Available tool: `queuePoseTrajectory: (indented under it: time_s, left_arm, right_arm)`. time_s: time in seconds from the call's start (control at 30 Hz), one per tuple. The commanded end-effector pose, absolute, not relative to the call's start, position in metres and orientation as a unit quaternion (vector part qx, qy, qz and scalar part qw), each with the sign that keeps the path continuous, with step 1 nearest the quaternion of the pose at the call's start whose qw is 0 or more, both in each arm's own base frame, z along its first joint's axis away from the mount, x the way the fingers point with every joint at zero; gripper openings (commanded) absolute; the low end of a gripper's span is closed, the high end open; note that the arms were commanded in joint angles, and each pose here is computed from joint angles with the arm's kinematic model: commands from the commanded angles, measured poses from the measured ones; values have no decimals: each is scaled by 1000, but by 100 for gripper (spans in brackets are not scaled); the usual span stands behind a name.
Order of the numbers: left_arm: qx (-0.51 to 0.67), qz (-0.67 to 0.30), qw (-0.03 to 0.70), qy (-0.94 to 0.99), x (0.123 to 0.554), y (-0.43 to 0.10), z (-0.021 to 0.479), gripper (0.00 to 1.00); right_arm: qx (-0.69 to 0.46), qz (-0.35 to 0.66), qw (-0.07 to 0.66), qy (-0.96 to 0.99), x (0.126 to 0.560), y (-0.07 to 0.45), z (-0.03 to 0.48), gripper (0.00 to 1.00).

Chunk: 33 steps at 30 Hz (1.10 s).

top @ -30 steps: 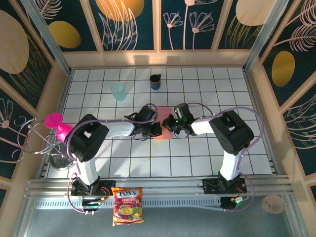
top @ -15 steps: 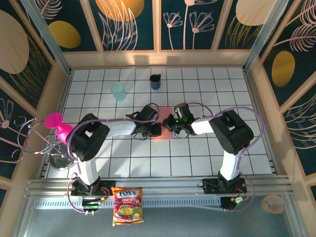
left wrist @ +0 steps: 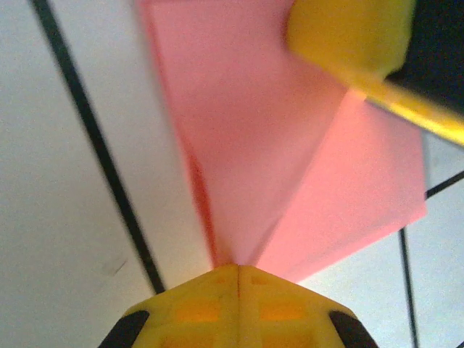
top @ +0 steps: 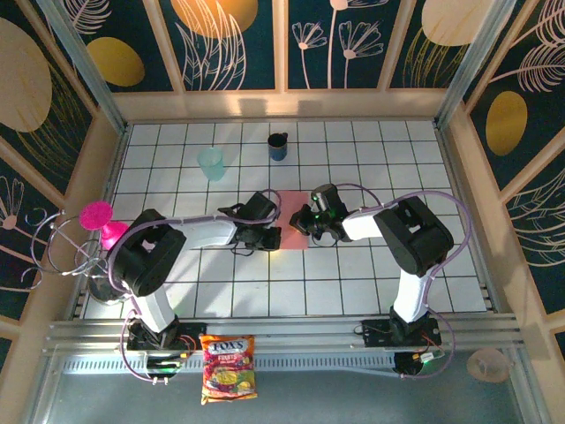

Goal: Fold a paper plane with a square sheet of paper (pick it up from the middle)
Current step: Fold the triangle a second time at the center of the table.

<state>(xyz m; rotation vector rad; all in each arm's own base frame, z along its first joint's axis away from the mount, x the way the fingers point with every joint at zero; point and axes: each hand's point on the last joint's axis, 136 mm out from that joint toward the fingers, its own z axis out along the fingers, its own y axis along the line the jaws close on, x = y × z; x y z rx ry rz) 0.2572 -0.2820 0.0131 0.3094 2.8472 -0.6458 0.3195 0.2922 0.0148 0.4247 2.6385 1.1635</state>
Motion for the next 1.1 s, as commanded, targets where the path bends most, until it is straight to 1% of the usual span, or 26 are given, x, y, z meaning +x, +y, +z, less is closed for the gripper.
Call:
queuePoseTrajectory:
  time_s: [0.0,0.1,0.23,0.33,0.43,0.57,0.83,0.93,1.03,1.07]
  left_arm:
    - [119,-127,38,984,221,-235,-2,0]
    - [116,-145,81,979,239,-246,23,0]
    - [95,-217,143,961,264,-277,56,0]
    - [71,-254,160,951,276,-293,62,0]
    - [55,-273,165,946,285,-304,60,0]
    - [50,-276,159,946,295,-314,50,0]
    - [32,-216,138,966,291,-295,16,0]
    - [28,-200,135,970,288,-286,9,0]
    - [25,-192,131,972,286,-283,4,0]
    - [24,-184,122,975,280,-277,-4,0]
  right_arm:
    - [184,271,54,943,286,245,-53,0]
    - [183,273,55,943,287,246,-52,0]
    - [182,277,57,942,288,247,-50,0]
    - [182,280,58,941,290,248,-48,0]
    - [181,283,57,940,289,250,-48,0]
    - [178,291,58,938,291,252,-46,0]
    - [165,307,70,935,298,258,-33,0]
    - [145,319,93,932,308,264,-16,0]
    - [113,337,125,927,322,273,11,0]
    - [103,344,134,924,325,276,20,0]
